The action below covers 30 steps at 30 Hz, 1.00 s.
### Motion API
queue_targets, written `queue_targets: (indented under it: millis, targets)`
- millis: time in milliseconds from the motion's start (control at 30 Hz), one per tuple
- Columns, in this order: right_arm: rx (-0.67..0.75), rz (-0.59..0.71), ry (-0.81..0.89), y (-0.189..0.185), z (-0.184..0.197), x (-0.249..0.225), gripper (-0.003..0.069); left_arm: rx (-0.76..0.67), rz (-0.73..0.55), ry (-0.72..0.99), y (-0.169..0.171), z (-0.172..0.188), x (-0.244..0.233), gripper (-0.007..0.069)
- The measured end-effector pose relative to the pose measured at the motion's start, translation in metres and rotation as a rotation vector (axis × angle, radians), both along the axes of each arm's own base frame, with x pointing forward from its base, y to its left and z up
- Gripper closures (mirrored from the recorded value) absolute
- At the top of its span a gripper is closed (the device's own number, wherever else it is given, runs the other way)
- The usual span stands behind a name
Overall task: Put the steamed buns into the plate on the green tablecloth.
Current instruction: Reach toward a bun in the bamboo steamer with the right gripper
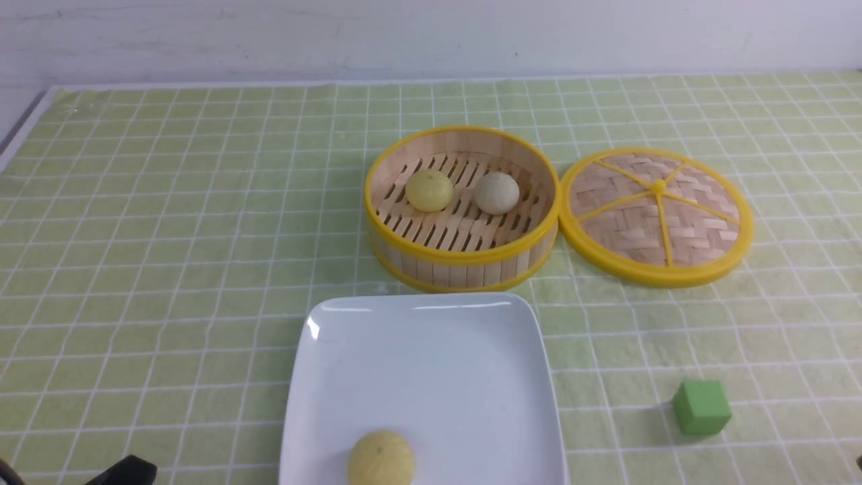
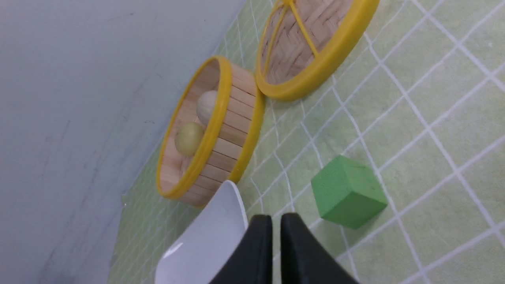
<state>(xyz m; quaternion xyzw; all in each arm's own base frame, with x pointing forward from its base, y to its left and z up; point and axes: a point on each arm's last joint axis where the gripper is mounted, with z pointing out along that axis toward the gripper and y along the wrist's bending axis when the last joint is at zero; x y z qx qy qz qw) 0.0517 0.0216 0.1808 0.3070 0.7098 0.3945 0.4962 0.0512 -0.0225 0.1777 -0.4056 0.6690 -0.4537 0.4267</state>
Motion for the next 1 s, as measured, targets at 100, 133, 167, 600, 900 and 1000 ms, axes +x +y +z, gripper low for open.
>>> queue_targets:
  millis: [100,133,167,600,900,1000]
  targets:
    - [0.007,-0.012,-0.015,-0.001,0.001,0.001,0.0597,-0.009,0.002,-0.004,0.0,0.001,0.0,0.0389]
    - [-0.024,0.003,-0.032,0.0,0.007,0.0,0.0596,0.014,-0.005,-0.015,0.0,0.002,0.0,0.04]
    - [-0.081,0.03,-0.06,0.001,0.015,-0.002,0.0597,0.052,-0.024,-0.031,-0.001,0.007,-0.001,0.0416]
    - [-0.783,0.409,0.325,0.003,0.127,0.045,0.0665,0.555,-0.331,0.215,-0.006,0.088,0.014,0.0623]
    - [-0.555,0.885,0.617,0.036,0.085,0.116,0.0656,0.675,-0.581,0.581,-0.006,0.061,0.058,0.0623]
    - [-0.498,1.006,0.499,0.056,0.089,0.129,0.0631,0.675,-0.6,0.602,-0.007,0.056,0.065,0.0623]
